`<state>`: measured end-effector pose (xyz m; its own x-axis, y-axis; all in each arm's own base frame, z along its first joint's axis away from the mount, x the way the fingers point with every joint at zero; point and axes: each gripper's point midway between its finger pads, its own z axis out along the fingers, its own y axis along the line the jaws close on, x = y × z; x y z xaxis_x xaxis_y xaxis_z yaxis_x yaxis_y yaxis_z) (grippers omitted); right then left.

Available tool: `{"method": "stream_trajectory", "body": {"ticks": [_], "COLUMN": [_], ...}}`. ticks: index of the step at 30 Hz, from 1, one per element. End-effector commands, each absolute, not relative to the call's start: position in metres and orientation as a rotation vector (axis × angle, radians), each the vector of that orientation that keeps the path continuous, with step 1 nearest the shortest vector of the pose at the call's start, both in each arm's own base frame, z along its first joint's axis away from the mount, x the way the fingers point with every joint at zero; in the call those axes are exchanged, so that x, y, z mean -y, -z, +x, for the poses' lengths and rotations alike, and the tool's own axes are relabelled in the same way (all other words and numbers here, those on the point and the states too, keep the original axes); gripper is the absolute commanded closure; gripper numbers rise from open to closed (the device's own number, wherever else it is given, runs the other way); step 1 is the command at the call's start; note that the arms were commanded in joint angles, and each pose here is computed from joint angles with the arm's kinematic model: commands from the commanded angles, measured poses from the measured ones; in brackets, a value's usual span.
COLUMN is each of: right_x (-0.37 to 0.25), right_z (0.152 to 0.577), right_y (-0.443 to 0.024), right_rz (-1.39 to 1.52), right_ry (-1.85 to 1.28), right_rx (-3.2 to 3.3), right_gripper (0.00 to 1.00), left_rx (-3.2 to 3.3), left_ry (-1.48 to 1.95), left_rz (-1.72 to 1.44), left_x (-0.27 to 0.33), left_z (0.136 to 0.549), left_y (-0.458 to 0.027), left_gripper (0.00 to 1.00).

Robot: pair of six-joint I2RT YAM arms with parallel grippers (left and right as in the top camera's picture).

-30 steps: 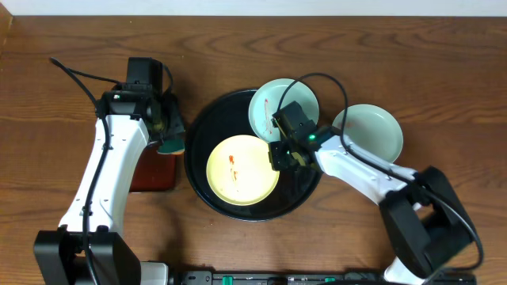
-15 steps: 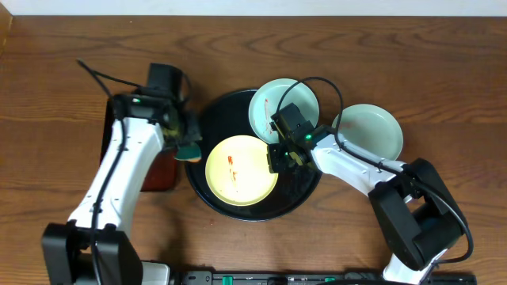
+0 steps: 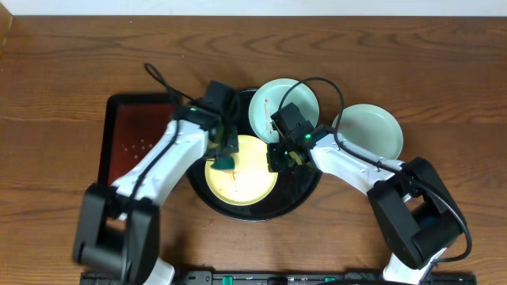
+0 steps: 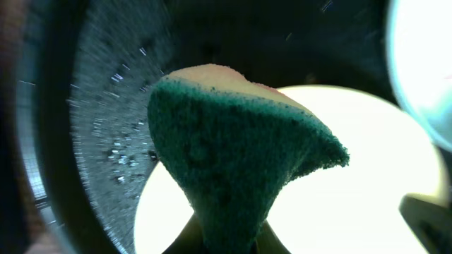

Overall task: Clean dirty plates on tray and stack at the side
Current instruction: 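Scrub the yellow plate with the sponge in the left gripper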

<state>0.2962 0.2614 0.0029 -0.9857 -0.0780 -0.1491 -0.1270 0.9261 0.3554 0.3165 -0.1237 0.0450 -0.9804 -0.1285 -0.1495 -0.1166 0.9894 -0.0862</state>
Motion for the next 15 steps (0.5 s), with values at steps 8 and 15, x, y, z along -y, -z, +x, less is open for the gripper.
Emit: {"method": "stream_trajectory", "body": {"ticks": [8,15], "right_x": [-0.260,-0.260], "right_z": [0.296,0.297], "right_y": [0.007,0.007], "right_rz": [-0.121,-0.120], "right_ry": [-0.547,-0.543], "right_rx": [-2.979,-2.978], "right_gripper": [0.99,0.99], "left_rx": [-3.207,-3.248], "left_ry": [0.121,0.667], "left_rz": [-0.160,0.315], "left_x": [0.132,0.186], "left_z": [0.282,0.251], "left_y": [0.006,-0.010], "left_gripper": [0.93,0.93]}}
